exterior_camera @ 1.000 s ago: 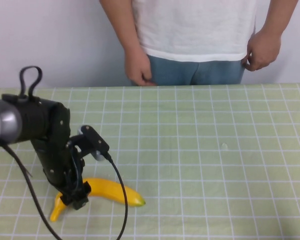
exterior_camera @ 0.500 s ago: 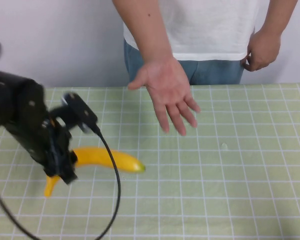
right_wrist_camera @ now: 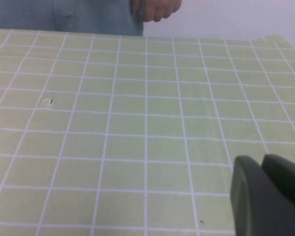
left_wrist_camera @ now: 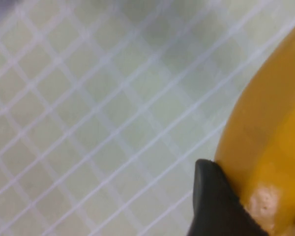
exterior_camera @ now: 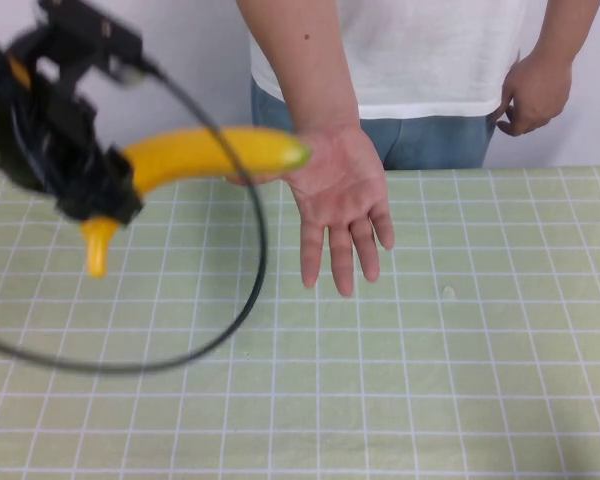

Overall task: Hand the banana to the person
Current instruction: Hand the grabbed banana to the person

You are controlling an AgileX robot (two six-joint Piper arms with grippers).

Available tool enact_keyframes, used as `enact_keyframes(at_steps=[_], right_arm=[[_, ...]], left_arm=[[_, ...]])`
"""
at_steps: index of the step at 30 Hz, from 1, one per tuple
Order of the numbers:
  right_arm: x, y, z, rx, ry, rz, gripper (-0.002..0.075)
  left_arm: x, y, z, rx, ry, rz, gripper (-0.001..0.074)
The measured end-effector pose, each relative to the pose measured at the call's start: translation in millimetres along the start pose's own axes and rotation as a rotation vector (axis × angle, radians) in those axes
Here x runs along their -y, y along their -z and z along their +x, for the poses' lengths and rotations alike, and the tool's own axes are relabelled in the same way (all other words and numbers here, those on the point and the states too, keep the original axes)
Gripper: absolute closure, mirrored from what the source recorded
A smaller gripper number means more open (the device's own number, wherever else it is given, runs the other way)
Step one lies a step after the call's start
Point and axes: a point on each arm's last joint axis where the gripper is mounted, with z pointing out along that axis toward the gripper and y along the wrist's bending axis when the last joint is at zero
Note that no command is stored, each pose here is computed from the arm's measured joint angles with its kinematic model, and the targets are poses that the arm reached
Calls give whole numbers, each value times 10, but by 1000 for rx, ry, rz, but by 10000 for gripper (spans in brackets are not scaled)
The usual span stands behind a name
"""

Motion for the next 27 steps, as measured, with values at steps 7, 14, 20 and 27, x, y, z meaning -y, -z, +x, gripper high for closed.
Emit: enact_keyframes(at_steps=[7,14,20,27], right_arm=[[0,0,0,0,0,0,733],[0,0,0,0,0,0,733],[0,0,0,0,0,0,733],[0,0,0,0,0,0,733]], left_arm=[[-94,56,-489,103,76,106,450],[107,-321,-854,82,31,188,450],[338,-786,-964,-25,-23,216,450],[337,-1094,-960,-97,-44,188,450]])
